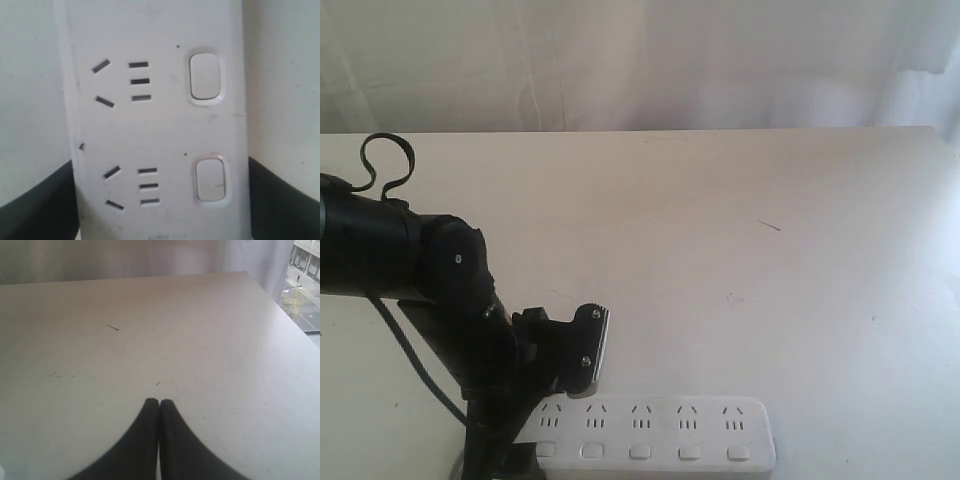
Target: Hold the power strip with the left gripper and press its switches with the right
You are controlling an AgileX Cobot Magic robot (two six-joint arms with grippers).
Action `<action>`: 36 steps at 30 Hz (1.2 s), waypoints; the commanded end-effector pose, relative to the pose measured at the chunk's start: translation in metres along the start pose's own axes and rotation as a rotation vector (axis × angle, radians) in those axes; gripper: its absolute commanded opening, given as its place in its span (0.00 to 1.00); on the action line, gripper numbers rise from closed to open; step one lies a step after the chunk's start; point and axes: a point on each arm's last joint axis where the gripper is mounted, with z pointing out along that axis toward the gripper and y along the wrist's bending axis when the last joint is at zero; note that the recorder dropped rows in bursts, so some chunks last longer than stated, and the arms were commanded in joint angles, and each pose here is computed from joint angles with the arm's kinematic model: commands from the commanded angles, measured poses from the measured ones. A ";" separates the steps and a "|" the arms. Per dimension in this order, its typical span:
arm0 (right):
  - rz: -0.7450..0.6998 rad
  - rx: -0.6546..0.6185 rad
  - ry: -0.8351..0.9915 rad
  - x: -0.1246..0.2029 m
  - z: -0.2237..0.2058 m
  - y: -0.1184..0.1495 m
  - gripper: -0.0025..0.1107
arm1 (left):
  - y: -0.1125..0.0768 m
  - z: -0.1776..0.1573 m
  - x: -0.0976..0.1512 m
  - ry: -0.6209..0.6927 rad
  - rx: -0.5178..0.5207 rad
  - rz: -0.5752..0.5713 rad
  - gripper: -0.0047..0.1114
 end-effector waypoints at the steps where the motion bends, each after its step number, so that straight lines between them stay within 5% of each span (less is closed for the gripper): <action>1: -0.002 -0.002 -0.015 -0.001 0.000 0.000 0.02 | -0.003 0.008 0.005 0.031 0.052 -0.019 0.04; 31: -0.068 0.017 -0.018 -0.001 0.000 -0.002 0.02 | -0.003 0.010 0.008 0.068 0.053 -0.015 0.04; 36: -0.082 0.016 -0.151 -0.013 -0.001 -0.001 0.02 | -0.003 0.010 0.008 0.069 0.052 -0.005 0.04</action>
